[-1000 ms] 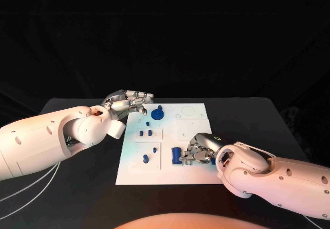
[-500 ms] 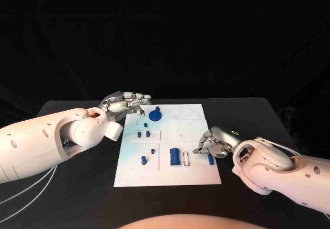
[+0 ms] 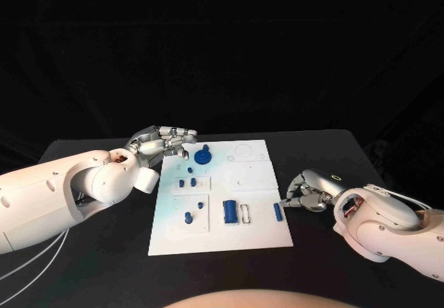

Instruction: Assemble the parts on the task board

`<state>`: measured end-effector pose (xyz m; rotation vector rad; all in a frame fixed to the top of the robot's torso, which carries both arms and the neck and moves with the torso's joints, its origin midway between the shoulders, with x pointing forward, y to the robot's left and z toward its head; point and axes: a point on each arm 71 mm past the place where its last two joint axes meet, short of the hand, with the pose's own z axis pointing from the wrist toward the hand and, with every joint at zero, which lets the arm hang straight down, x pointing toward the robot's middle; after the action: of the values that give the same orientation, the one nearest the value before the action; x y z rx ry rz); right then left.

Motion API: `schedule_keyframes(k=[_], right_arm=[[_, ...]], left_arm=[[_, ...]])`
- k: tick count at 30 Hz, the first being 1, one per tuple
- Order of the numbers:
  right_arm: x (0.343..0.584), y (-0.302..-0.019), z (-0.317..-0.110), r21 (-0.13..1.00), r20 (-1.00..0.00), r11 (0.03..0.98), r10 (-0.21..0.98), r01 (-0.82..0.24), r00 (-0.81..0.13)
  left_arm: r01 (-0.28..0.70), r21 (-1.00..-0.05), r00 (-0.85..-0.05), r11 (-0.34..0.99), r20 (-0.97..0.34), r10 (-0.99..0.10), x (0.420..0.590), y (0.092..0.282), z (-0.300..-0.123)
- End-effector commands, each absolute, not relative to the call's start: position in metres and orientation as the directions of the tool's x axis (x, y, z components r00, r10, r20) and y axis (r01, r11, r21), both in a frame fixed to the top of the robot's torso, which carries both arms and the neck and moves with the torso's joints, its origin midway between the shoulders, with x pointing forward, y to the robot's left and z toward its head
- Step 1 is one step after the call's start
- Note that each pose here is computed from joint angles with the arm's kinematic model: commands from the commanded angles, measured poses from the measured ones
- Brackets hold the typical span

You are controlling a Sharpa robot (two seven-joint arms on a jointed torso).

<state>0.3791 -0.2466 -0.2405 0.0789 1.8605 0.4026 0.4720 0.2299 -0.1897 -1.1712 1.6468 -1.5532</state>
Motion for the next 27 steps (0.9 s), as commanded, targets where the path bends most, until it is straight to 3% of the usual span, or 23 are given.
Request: schedule_keyframes(k=[1, 27], right_arm=[[0.377, -0.245, -0.247, 0.269, -0.921, 0.95, 0.206, -0.156, -0.331], [0.378, -0.229, -0.276, 0.245, -0.908, 0.958, 0.173, -0.149, -0.382]], left_arm=[[-0.202, -0.976, -0.458, -0.077, 0.163, -0.874, 0.471, 0.227, -0.189], [-0.203, -0.976, -0.456, -0.075, 0.163, -0.875, 0.471, 0.229, -0.189]])
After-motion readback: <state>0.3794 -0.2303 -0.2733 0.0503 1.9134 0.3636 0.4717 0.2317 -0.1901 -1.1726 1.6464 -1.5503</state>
